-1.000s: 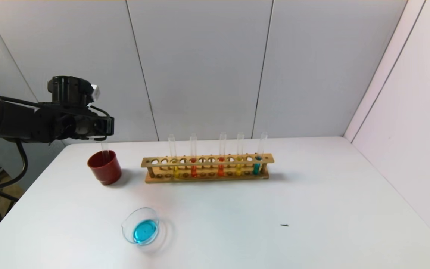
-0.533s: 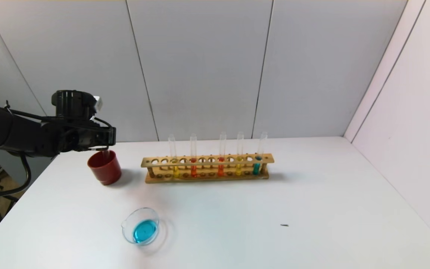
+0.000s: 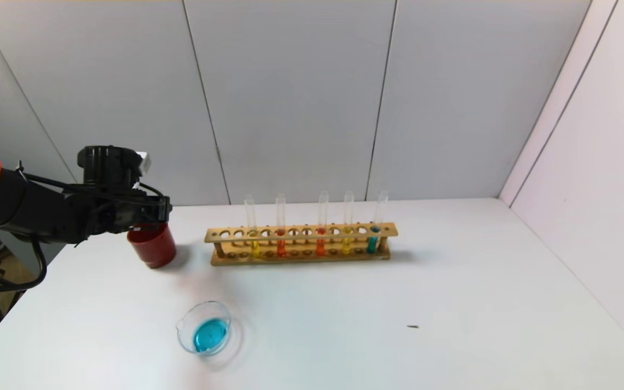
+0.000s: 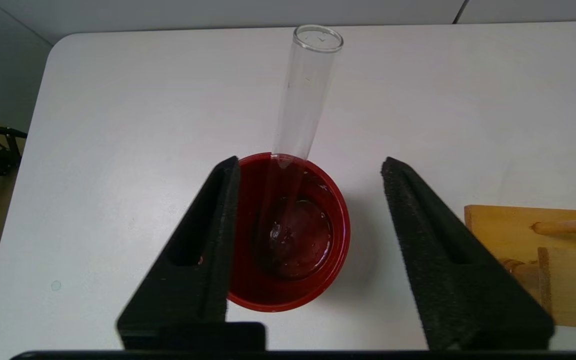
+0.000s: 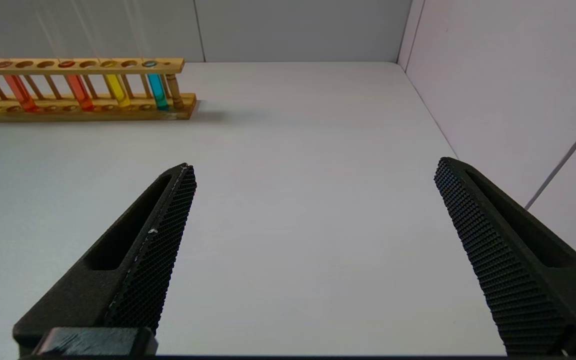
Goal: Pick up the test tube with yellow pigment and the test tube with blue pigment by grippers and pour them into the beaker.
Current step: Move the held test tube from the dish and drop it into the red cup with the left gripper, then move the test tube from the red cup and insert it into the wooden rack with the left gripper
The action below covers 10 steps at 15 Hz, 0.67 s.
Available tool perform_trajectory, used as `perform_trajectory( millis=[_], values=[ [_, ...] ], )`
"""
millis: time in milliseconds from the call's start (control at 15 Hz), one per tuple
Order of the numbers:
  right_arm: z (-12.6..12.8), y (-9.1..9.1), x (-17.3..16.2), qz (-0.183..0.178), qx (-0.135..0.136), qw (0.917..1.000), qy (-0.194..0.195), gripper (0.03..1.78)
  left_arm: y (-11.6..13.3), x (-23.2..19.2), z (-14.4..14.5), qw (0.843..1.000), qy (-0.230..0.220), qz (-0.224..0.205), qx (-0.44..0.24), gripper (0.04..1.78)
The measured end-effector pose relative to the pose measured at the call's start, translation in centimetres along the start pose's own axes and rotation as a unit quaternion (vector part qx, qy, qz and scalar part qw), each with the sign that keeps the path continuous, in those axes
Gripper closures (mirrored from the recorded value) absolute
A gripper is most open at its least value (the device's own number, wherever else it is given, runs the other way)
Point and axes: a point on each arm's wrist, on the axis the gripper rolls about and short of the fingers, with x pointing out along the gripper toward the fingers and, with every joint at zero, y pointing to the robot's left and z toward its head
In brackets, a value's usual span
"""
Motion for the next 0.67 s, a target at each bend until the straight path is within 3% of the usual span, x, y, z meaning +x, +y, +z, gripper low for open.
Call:
perform_trajectory(
  millis=[133, 333, 667],
  values=[
    [0.0, 0.0, 0.0, 0.0, 0.0, 1.0, 0.0, 0.07, 0.1, -0.6, 0.6, 1.0, -0.01, 0.0, 0.002, 0.42],
    [0.0, 0.0, 0.0, 0.0, 0.0, 1.0, 0.0, 0.07, -1.0, -2.5, 1.5, 0.999, -0.027, -0.015, 0.009, 0.14],
    [0.0, 0.0, 0.0, 0.0, 0.0, 1.0, 0.0, 0.07, -4.1, -5.9, 2.1, 0.997, -0.051, -0.057, 0.024, 0.07]
  ],
)
